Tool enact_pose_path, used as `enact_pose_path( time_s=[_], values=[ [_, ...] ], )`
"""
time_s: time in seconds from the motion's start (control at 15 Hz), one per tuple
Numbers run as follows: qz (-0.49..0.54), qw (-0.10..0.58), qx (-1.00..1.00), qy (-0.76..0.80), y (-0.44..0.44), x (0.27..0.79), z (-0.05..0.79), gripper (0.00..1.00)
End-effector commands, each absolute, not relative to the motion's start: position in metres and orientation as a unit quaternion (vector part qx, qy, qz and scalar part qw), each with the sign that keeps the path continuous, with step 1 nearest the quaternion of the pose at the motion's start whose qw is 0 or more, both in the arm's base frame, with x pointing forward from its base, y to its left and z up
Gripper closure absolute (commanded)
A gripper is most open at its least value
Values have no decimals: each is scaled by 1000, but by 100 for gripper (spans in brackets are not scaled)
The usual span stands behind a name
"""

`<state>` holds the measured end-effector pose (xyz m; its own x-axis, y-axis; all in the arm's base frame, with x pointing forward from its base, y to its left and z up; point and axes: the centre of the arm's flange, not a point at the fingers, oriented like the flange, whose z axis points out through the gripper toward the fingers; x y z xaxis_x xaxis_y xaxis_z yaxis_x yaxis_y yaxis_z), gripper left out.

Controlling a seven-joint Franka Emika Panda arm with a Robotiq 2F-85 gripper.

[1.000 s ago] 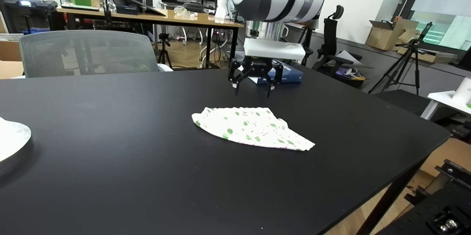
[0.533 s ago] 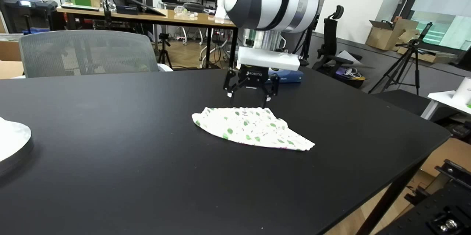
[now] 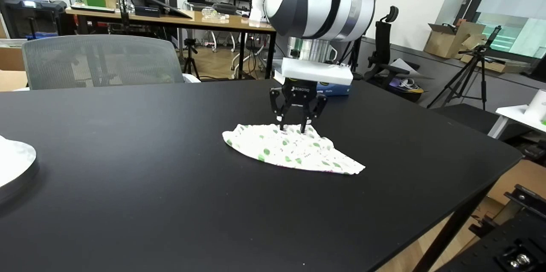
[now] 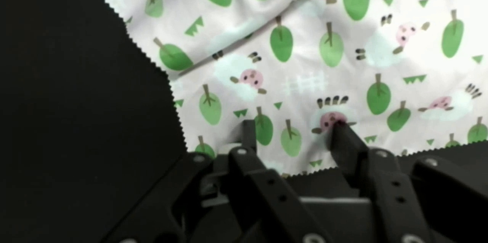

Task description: Unfold the cloth on the table

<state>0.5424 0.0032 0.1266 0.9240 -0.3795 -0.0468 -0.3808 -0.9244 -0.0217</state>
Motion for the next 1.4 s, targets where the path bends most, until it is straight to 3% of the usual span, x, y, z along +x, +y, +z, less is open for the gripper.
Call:
enact_pose_path(
  time_s=[0.0,0.2,0.27,0.73,1.33],
  values=[
    [27,17,-978,206,-5,543,127,75],
    [23,16,-978,207,-7,543,131,96],
    [22,16,-978,207,-8,543,132,99],
    [1,13,-986,168,6,542,169,100],
    [21,18,-1000,0,88,524,295,100]
  ],
)
